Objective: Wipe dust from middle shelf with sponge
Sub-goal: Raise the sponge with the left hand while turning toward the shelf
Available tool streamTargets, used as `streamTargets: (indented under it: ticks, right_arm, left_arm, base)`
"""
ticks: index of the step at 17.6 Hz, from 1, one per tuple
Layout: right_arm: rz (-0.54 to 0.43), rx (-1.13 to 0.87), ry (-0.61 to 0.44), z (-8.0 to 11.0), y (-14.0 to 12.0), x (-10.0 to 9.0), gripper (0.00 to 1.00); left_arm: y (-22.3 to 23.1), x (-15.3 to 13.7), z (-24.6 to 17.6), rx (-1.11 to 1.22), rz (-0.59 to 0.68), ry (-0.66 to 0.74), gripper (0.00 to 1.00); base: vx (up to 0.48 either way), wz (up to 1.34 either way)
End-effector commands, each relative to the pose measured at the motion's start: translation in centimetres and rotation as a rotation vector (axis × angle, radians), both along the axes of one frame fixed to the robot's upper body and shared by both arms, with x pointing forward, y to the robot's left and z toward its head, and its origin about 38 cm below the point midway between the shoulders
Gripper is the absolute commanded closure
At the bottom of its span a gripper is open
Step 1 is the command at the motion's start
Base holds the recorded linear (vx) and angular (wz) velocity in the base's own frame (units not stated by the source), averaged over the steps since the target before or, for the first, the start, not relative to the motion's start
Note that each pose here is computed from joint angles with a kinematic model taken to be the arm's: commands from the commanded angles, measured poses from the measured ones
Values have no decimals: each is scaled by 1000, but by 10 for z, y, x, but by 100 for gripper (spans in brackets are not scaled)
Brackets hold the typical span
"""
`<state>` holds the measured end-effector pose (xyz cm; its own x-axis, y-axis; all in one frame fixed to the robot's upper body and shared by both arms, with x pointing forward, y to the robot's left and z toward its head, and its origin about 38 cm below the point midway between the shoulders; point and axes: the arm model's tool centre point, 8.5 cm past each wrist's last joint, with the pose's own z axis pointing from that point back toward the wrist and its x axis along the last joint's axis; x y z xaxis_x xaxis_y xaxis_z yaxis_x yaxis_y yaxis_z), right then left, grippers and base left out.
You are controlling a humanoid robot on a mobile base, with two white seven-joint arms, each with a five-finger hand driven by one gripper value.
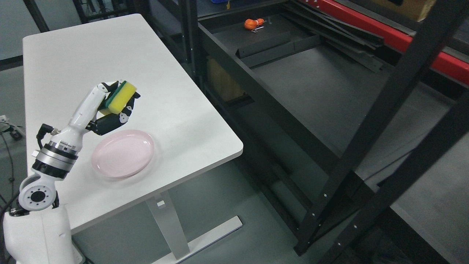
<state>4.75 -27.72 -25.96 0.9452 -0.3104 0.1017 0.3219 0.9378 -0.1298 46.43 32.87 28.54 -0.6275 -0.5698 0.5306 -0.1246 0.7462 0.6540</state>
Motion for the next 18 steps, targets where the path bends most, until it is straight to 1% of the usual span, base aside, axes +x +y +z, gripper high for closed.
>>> streamTargets:
  ticks: [1,3,4,6,9,14,18]
  right_arm:
    - [-5,2,50,1,-10,-1,0]
    - [-5,2,50,1,-10,-1,0]
    - [-5,2,50,1,-10,-1,0]
    - [-5,2,50,1,-10,-1,0]
    - [-5,2,51,1,-10,-2,0]
    - [-5,2,51,1,-10,-2,0]
    - [-5,2,50,1,-10,-1,0]
  left_arm:
    - [-36,11,-13,-346,-44,30,97]
    - [-61,14,-28,-481,-3,38,98]
    - [-73,13,-35,-508,5,41,98]
    - [-102,9,-53,-511,-45,88,97]
    - [-130,7,-61,-557,-134,137,97]
    - [-144,9,-66,-659,-212,183,97]
    - [-159,8,-57,-613,-263,149,98]
  base:
    - [-211,-489]
    - [-222,-495]
    - [-198,-472]
    - [-234,-522]
    - [-280,-565]
    - [-307,-695]
    - [-299,-865]
